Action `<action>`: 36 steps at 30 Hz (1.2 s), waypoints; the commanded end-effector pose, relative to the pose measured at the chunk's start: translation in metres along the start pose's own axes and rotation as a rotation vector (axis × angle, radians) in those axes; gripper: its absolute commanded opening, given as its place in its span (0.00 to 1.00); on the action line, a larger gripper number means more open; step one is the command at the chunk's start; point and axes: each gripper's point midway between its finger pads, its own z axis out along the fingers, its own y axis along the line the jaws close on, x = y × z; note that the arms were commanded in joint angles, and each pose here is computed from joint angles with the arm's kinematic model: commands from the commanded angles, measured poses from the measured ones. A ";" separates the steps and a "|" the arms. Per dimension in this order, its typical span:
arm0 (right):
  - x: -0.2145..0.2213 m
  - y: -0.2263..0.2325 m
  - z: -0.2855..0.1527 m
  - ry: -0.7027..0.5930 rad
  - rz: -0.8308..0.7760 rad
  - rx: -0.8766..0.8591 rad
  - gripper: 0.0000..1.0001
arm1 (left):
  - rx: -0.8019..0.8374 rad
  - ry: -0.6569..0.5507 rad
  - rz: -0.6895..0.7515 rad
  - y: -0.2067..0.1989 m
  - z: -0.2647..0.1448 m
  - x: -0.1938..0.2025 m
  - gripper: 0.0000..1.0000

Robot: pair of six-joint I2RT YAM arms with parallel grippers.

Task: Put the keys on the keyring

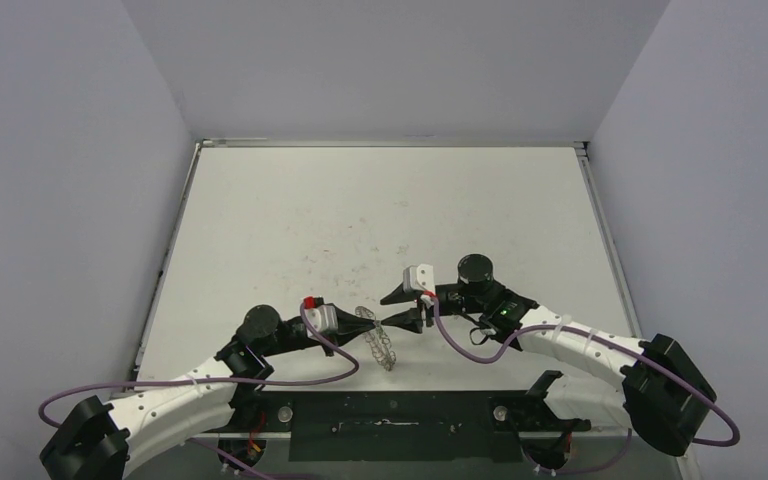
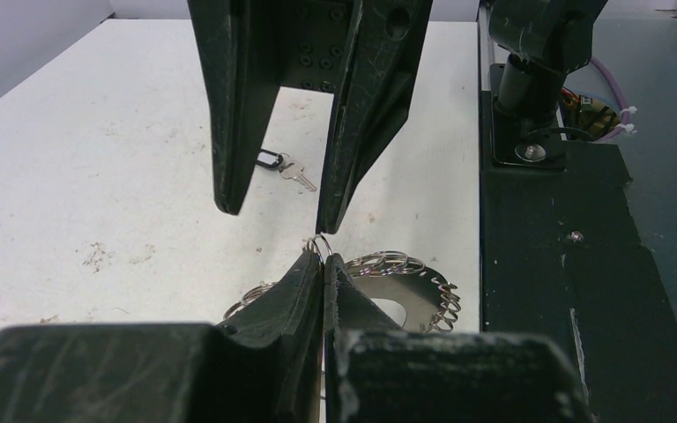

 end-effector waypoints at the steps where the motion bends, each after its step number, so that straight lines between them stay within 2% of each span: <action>1: -0.024 0.007 0.010 -0.089 -0.099 -0.103 0.39 | 0.013 -0.092 0.044 -0.002 0.002 -0.029 0.00; 6: -0.021 0.014 0.015 -0.083 -0.095 -0.143 0.36 | 0.010 -0.092 0.046 -0.001 0.002 -0.029 0.00; 8: -0.021 0.014 0.015 -0.079 -0.099 -0.146 0.31 | 0.010 -0.094 0.047 -0.001 0.002 -0.030 0.00; 15: -0.026 0.018 0.016 -0.085 -0.127 -0.156 0.31 | 0.012 -0.091 0.047 -0.001 0.002 -0.029 0.00; 17: -0.024 0.019 0.018 -0.082 -0.124 -0.164 0.26 | 0.011 -0.090 0.046 -0.001 0.002 -0.029 0.00; 23: -0.021 0.020 0.017 -0.054 -0.125 -0.178 0.01 | 0.009 -0.091 0.046 -0.001 0.001 -0.029 0.00; 30: -0.026 0.017 0.011 0.016 -0.092 -0.172 0.00 | -0.014 -0.080 0.059 0.003 0.000 -0.029 0.00; 36: -0.017 0.019 0.002 0.224 0.003 -0.197 0.00 | -0.081 -0.035 0.054 0.014 -0.003 -0.026 0.17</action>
